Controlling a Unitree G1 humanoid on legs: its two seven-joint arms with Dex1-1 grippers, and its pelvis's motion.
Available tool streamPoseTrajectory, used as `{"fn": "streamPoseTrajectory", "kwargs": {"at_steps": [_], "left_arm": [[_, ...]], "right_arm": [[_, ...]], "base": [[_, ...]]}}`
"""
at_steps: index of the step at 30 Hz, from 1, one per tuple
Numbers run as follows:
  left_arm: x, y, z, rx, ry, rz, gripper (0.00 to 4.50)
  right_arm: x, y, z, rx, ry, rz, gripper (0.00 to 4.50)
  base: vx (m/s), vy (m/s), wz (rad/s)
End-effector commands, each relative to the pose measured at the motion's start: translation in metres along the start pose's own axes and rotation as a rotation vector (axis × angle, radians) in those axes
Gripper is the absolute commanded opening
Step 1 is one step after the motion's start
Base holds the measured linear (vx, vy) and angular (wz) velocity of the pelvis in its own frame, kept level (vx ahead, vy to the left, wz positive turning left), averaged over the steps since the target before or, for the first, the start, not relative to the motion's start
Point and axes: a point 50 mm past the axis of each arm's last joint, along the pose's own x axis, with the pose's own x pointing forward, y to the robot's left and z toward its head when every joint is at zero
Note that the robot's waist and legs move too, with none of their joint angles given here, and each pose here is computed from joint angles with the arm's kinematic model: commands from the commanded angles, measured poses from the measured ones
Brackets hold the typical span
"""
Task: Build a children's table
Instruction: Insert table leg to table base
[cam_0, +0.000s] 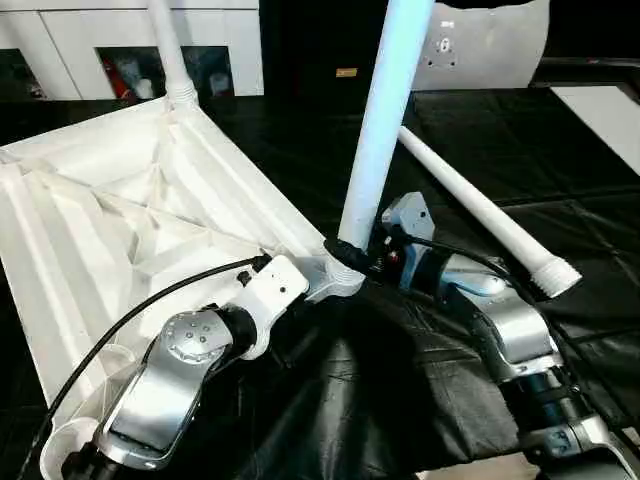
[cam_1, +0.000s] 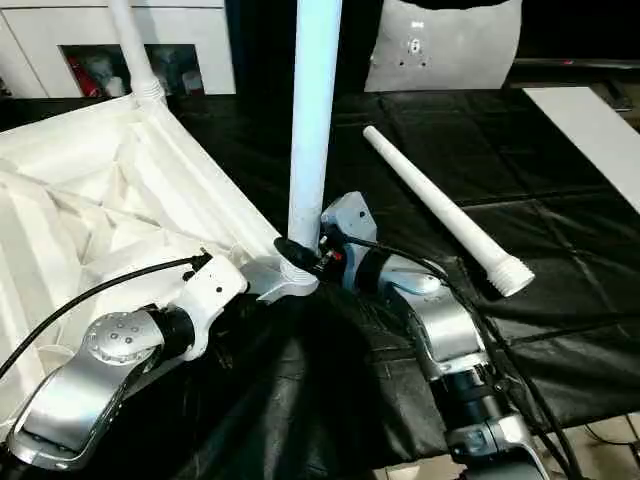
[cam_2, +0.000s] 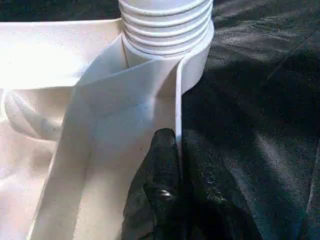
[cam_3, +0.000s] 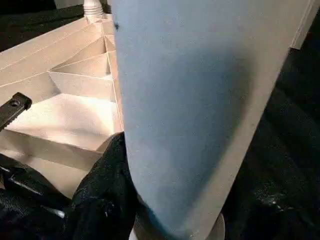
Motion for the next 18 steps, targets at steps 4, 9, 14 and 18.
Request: {"fn": "streamPoseTrajectory", "kwargs": {"at_steps": [4, 9, 14, 18], "left_arm": [[0.005, -0.022, 0.013, 0.036, -0.049, -0.133, 0.00], [0.004, -0.015, 0.011, 0.060, -0.030, -0.137, 0.00], [0.001, 0.003, 0.004, 0.155, 0.003, -0.148, 0.00], [-0.001, 0.009, 0.001, 0.218, 0.004, -0.210, 0.00]], "right_arm": [[-0.005, 0.011, -0.072, 0.187, 0.287, -0.028, 2.64], [-0.008, 0.009, -0.070, 0.168, 0.253, -0.026, 3.16], [-0.030, 0.007, -0.062, 0.148, 0.193, 0.030, 3.67], [-0.045, 0.005, -0.054, 0.134, 0.143, 0.040, 3.93]], "base": [[0.000, 0.000, 0.00], [0.000, 0.000, 0.00], [0.000, 0.000, 0.00], [0.000, 0.000, 0.00]]}}
